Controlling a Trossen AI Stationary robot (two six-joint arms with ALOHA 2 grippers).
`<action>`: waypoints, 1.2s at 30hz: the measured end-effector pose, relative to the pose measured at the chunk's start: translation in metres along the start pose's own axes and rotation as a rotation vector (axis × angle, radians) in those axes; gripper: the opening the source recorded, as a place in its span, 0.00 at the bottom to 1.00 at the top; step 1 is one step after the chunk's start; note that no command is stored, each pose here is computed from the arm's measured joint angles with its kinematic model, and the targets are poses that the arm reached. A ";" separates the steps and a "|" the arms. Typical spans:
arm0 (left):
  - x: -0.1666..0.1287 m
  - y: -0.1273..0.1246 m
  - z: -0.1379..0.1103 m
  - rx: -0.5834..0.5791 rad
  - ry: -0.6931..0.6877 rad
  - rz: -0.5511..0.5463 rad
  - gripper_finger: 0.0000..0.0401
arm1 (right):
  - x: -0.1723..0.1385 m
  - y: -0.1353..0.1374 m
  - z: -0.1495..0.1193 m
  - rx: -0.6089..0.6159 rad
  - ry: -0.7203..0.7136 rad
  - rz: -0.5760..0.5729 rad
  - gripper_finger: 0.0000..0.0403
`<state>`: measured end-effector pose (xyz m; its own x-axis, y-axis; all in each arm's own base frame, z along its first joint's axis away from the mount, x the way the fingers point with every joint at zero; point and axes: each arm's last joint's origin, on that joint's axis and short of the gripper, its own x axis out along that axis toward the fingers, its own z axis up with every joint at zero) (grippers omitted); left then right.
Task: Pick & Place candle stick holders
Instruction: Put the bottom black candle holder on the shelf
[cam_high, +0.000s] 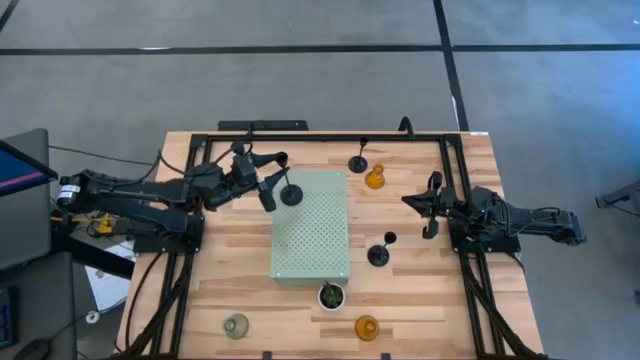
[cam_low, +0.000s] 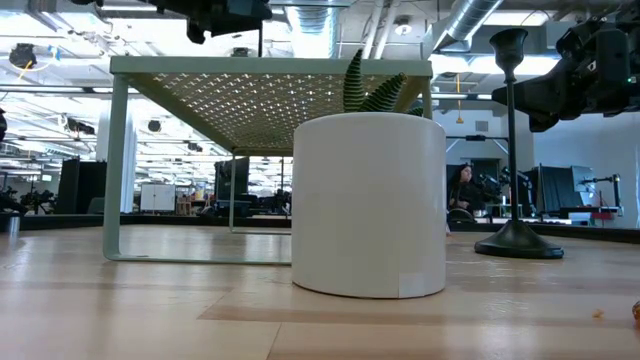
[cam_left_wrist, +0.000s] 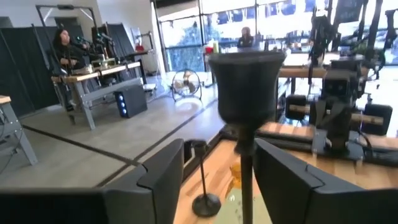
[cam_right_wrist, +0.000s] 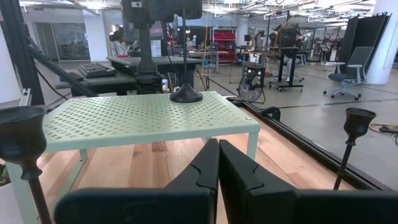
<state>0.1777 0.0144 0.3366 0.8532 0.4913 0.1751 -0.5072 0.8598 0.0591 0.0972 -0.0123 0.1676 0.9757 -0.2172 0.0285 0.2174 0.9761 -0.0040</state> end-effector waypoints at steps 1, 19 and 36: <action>-0.001 0.000 0.000 0.002 0.005 -0.001 0.49 | 0.000 0.000 0.000 0.000 0.000 0.000 0.00; -0.004 0.001 -0.004 0.022 0.052 -0.010 0.59 | 0.000 0.000 0.000 0.000 0.000 0.000 0.00; -0.047 0.006 0.003 -0.027 0.126 -0.153 0.60 | 0.000 0.000 0.000 0.000 0.000 0.000 0.00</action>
<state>0.1346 -0.0040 0.3316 0.9294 0.3666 0.0419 -0.3684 0.9284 0.0488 0.0972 -0.0123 0.1677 0.9757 -0.2172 0.0289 0.2174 0.9761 -0.0040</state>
